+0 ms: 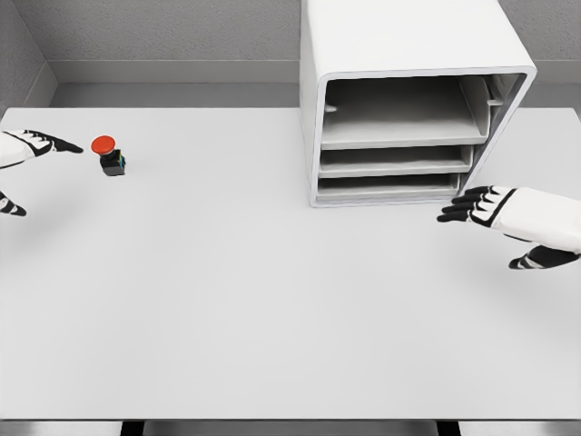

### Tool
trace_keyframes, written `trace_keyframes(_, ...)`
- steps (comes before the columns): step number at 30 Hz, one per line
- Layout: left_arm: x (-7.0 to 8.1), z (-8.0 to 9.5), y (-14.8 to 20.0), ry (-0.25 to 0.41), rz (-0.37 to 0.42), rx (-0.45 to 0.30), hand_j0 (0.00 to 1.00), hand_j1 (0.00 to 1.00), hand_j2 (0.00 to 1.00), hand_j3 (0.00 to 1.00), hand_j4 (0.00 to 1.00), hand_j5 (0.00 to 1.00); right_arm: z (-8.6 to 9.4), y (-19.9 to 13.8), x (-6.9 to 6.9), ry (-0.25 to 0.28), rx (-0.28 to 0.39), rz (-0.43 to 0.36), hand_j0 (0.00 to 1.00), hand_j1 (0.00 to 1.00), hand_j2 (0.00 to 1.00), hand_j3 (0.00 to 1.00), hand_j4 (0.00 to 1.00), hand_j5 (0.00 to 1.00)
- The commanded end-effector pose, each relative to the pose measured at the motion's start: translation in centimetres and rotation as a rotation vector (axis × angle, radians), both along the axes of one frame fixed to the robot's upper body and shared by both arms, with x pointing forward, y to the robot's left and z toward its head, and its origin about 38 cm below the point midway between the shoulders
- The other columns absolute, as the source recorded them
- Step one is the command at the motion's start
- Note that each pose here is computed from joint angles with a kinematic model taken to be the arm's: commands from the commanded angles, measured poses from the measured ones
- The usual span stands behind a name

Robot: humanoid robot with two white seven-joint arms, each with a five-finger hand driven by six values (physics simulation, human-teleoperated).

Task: Slide open multi-storey tabletop storage cabinets and put open load switch and slide close multi-storey tabletop storage cabinets

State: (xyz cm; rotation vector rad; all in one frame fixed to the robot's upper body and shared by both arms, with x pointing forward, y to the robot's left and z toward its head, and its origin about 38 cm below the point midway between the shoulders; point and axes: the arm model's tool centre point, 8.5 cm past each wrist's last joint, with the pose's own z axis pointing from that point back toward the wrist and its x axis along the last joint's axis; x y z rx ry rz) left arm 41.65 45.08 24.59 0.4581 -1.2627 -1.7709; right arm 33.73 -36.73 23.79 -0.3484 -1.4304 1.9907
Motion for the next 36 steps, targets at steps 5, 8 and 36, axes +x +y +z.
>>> trace_keyframes(5,1.2,-0.4,0.5,0.013,0.034,-0.021,1.0,1.0,1.0,1.0,1.0,1.0,-0.5,1.2,0.3,0.02,0.002,0.037,1.0,1.0,1.0,1.0,1.0,1.0)
trace_keyframes(8,5.5,-3.5,-4.7,0.027,0.01,-0.151,1.0,1.0,1.0,1.0,1.0,1.0,0.3,3.7,1.6,-0.009,0.016,0.1,1.0,1.0,1.0,1.0,1.0,1.0)
trace_keyframes(36,10.6,-5.5,-5.3,0.095,0.123,-0.049,1.0,1.0,1.0,1.0,1.0,1.0,2.0,8.3,10.2,-0.036,0.066,0.119,1.0,1.0,1.0,1.0,1.0,1.0)
